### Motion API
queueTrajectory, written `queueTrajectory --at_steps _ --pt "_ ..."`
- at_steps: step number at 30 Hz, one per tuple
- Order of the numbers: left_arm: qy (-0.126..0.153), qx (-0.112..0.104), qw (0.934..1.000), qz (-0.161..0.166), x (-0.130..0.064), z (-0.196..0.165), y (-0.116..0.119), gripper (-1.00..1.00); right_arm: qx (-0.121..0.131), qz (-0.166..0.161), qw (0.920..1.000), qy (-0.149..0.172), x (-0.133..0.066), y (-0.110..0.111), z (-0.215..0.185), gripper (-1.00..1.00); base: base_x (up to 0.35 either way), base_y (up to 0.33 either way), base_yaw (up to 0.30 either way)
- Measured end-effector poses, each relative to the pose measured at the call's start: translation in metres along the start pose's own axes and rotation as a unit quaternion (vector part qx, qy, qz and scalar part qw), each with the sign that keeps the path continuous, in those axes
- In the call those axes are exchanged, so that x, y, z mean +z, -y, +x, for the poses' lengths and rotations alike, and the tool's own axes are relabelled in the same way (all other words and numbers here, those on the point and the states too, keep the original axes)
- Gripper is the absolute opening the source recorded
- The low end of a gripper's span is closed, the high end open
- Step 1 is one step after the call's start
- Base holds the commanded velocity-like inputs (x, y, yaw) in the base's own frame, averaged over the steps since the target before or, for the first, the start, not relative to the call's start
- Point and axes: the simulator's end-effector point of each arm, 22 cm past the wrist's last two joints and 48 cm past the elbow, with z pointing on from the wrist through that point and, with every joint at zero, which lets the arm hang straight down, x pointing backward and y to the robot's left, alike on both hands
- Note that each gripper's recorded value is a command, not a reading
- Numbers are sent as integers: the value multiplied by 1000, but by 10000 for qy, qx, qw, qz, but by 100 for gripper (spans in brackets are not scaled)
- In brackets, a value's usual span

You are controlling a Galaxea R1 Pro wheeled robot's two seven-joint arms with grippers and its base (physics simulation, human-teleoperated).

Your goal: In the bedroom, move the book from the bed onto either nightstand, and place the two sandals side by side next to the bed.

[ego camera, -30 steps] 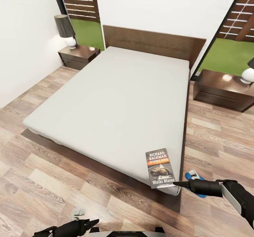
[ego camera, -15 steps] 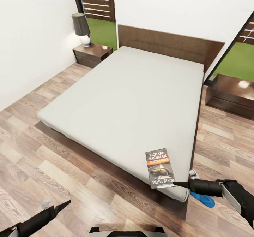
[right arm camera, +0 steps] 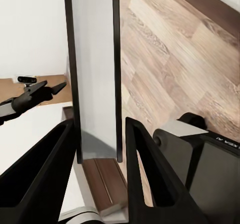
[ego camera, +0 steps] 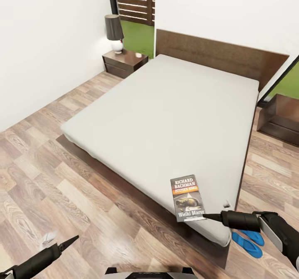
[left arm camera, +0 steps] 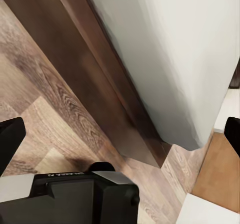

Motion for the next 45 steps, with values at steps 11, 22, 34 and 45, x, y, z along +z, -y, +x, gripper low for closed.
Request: queueTrajectory --at_steps 11,22,34,45 --pt "-1 -6 10000 23 1 2 2 100 -2 -10 10000 -3 0 0 0 -100 0 0 255" --pt "-2 -8 10000 27 2 2 2 100 2 -12 10000 -6 0 0 1 -100 0 0 267" --pt "-4 -10 10000 26 2 2 2 100 11 -35 10000 0 1 -1 1 -100 0 0 240" --pt "-14 -10 10000 26 2 3 2 100 22 -32 10000 5 1 -1 1 -100 0 0 15"
